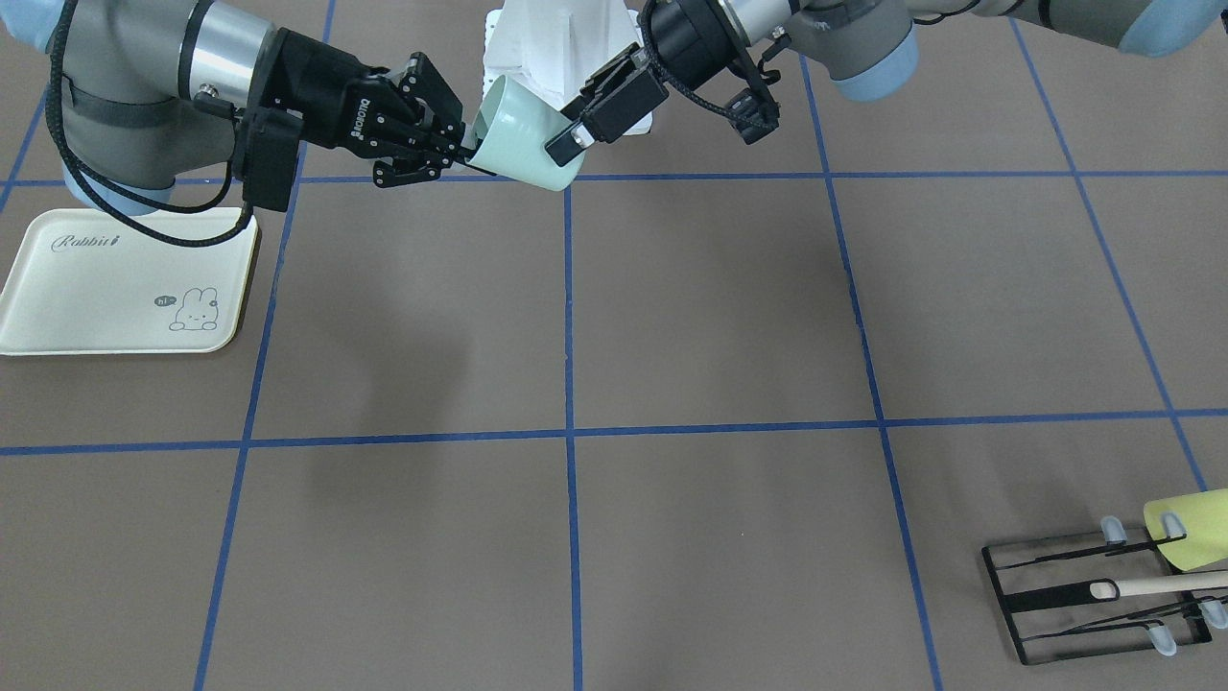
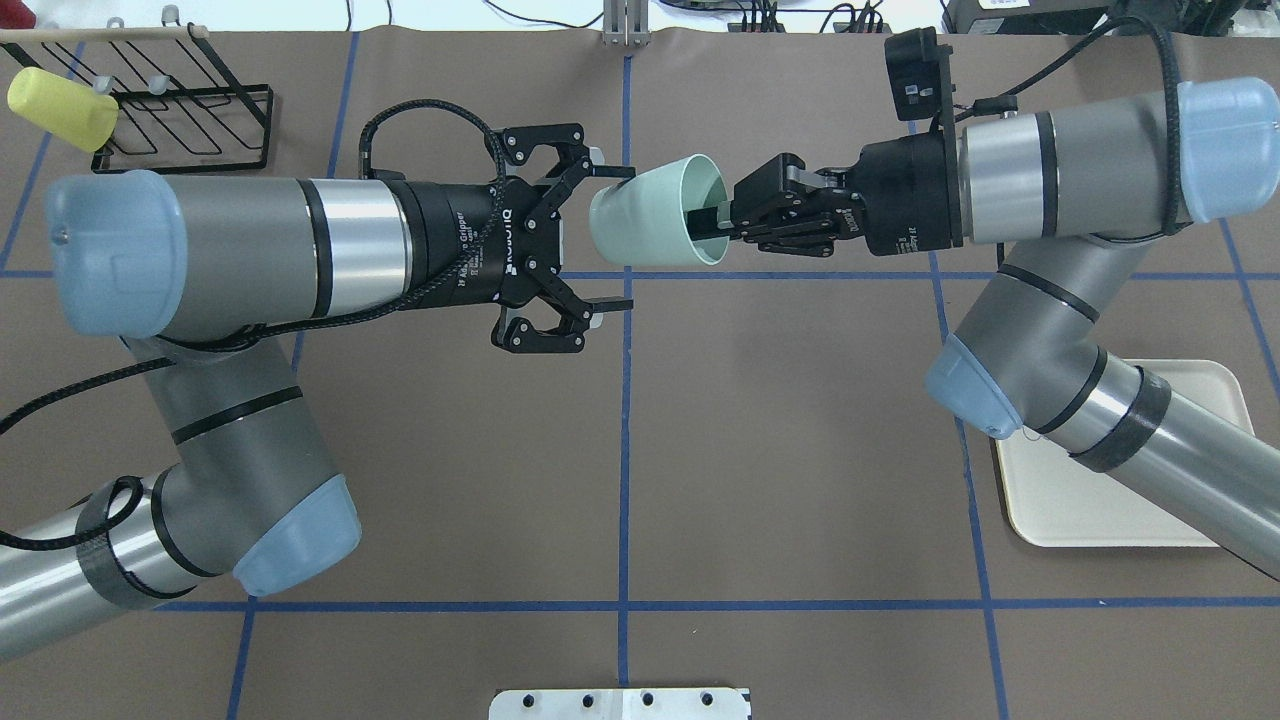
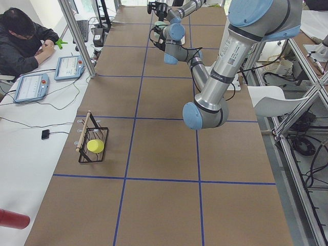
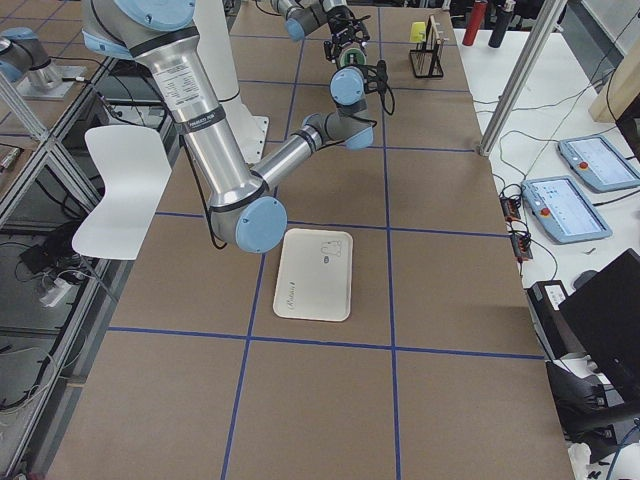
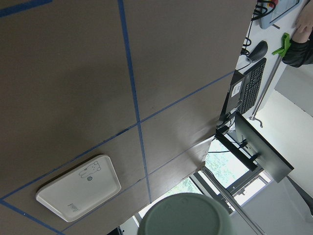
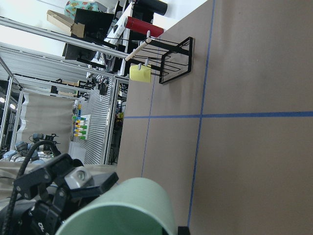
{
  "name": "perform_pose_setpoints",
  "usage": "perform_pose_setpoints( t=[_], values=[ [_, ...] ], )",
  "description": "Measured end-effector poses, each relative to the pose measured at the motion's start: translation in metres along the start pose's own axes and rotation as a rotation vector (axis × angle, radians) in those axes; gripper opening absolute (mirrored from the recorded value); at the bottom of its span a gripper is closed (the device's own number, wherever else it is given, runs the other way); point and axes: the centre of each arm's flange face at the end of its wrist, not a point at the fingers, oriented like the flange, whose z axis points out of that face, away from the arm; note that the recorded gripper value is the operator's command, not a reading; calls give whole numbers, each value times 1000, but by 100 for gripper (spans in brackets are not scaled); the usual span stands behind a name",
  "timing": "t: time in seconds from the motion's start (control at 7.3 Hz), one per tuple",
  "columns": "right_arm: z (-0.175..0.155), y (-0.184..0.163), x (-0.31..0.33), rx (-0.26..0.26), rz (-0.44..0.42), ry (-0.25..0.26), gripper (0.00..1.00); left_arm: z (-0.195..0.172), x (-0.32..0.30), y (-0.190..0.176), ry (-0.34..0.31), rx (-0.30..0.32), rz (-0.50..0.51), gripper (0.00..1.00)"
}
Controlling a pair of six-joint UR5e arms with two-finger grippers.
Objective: Left arm grabs green cup and hands to right arm on tray
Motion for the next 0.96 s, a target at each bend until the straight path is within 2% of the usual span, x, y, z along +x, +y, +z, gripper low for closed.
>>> perform_pose_setpoints(
  t=[0.41, 0.68, 0.96],
  values=[
    [-15, -16, 26, 135, -65, 41, 0, -1, 0, -5, 0, 10, 35, 100],
    [-48, -37, 56, 202, -169, 130, 0, -3, 1, -12, -3, 28, 127, 100],
    [-77, -55, 87, 222, -274, 277, 0, -8, -4, -27, -18, 59, 278, 100]
  ],
)
